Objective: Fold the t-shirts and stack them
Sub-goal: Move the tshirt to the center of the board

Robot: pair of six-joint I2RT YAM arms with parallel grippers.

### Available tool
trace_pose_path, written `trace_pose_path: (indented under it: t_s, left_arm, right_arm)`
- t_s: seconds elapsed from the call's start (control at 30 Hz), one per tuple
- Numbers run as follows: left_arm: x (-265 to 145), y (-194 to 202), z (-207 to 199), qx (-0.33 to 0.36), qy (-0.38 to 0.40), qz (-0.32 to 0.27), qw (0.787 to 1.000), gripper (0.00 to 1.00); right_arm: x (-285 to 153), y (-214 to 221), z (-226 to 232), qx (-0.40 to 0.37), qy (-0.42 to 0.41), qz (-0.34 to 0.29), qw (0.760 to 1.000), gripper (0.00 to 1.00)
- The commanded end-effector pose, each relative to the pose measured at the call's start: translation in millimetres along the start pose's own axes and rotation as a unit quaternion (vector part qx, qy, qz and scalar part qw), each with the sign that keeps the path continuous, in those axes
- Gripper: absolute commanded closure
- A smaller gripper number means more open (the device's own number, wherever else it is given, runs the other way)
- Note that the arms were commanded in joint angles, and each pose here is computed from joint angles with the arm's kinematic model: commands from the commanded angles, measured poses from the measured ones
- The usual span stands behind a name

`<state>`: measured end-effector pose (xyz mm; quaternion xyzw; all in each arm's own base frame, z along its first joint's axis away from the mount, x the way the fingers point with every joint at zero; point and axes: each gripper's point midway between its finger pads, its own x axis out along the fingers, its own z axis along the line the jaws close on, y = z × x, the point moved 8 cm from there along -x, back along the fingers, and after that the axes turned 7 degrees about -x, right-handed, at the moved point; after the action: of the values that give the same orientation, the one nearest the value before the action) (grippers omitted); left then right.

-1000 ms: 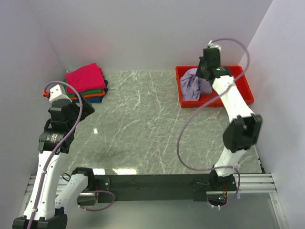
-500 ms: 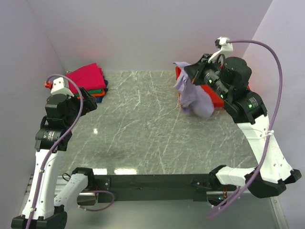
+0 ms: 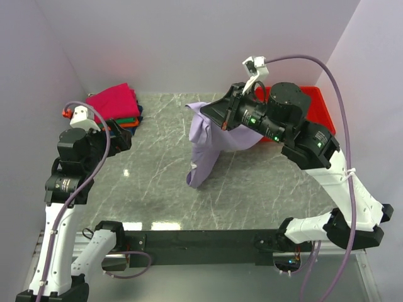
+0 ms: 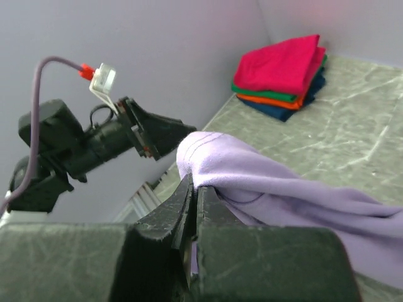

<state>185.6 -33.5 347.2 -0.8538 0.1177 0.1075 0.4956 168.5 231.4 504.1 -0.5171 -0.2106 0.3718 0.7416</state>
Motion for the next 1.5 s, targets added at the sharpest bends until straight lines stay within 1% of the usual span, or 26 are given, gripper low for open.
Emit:
trace_pose_path:
  t_s: [0.0,0.03,0.07,0.17,0.2,0.23,0.27,0.3,0.33,0.4,0.43,0.5,0.57,0.6,0.63,0.67,0.7,0.73,0.77,0.8,0.87,0.9,1.0,1.13,1.3,1.47]
  left_arm:
    - [-1,5,-4,0.000,0.029,0.006,1.000,0.01]
    - [-2,7,-4,-0.002,0.032,0.007,0.999,0.01]
    - [-3,8,-4,-0.008,0.036,0.011,0.999,0.01]
    - [-4,17,-6,-0.016,0.053,0.035,0.998,0.01]
    - [-3,25,-4,-0.023,0.056,0.053,0.997,0.01]
    - [-2,32,-1,-0.027,0.055,0.063,0.996,0.01]
    - [-1,39,1,-0.034,0.055,0.076,0.995,0.01]
    - [4,54,7,-0.041,0.053,0.105,0.992,0.01]
    - [6,63,10,-0.045,0.051,0.123,0.990,0.01]
    - [13,85,19,-0.056,0.046,0.164,0.984,0.03]
    - [15,92,19,-0.062,0.050,0.183,0.980,0.03]
    - [20,103,23,-0.069,0.049,0.203,0.975,0.04]
    - [27,107,22,-0.077,0.052,0.209,0.974,0.03]
    - [30,110,20,-0.080,0.057,0.217,0.971,0.04]
    - [35,113,18,-0.083,0.060,0.221,0.970,0.04]
    - [43,115,15,-0.091,0.063,0.230,0.967,0.04]
    - [46,123,7,-0.084,0.074,0.244,0.963,0.05]
    - [50,127,3,-0.081,0.077,0.254,0.961,0.05]
    - [59,137,1,-0.080,0.065,0.274,0.956,0.05]
    - [61,144,-12,-0.066,0.084,0.288,0.952,0.05]
    - [74,160,-19,-0.049,0.071,0.322,0.943,0.05]
    - [77,163,-29,-0.038,0.077,0.331,0.940,0.06]
    - [91,179,-33,-0.026,0.067,0.363,0.929,0.08]
    - [106,200,-39,-0.017,0.058,0.397,0.916,0.12]
    - [115,210,-58,-0.002,0.072,0.403,0.912,0.21]
    - [127,224,-63,0.035,0.036,0.417,0.907,0.27]
  right_arm:
    - [8,10,-5,0.038,0.014,-0.029,0.999,1.00]
    - [5,18,-10,0.046,0.025,-0.029,0.998,1.00]
    - [15,47,-28,0.048,0.069,0.000,0.996,1.00]
    - [8,90,-53,0.057,0.130,0.048,0.989,1.00]
    - [7,128,-72,0.052,0.176,0.096,0.978,1.00]
    - [0,142,-81,0.064,0.196,0.111,0.972,1.00]
    - [-6,173,-100,0.072,0.236,0.150,0.957,1.00]
    - [-15,191,-110,0.078,0.266,0.178,0.944,1.00]
    - [-25,199,-115,0.099,0.282,0.180,0.937,1.00]
    - [-44,231,-129,0.113,0.327,0.209,0.915,1.00]
    - [-53,233,-130,0.134,0.338,0.194,0.911,1.00]
    - [-69,249,-136,0.143,0.363,0.213,0.896,1.00]
    - [-80,253,-138,0.150,0.380,0.218,0.886,1.00]
    - [-87,258,-140,0.148,0.393,0.236,0.876,1.00]
    - [-90,261,-140,0.148,0.397,0.246,0.872,0.95]
    - [-93,264,-141,0.146,0.403,0.255,0.867,0.75]
    - [-96,267,-142,0.146,0.408,0.263,0.862,0.62]
    - [-96,267,-142,0.149,0.411,0.264,0.860,0.52]
    - [-96,267,-142,0.149,0.414,0.260,0.859,0.38]
    - [-95,265,-142,0.151,0.413,0.255,0.861,0.34]
    - [-93,261,-143,0.153,0.416,0.243,0.863,0.24]
    - [-92,259,-143,0.154,0.417,0.239,0.863,0.24]
    - [-90,253,-146,0.146,0.429,0.235,0.860,0.24]
    - [-87,244,-151,0.150,0.421,0.218,0.867,0.23]
    - [-85,237,-160,0.153,0.416,0.201,0.874,0.24]
    - [-88,232,-165,0.153,0.414,0.190,0.877,0.24]
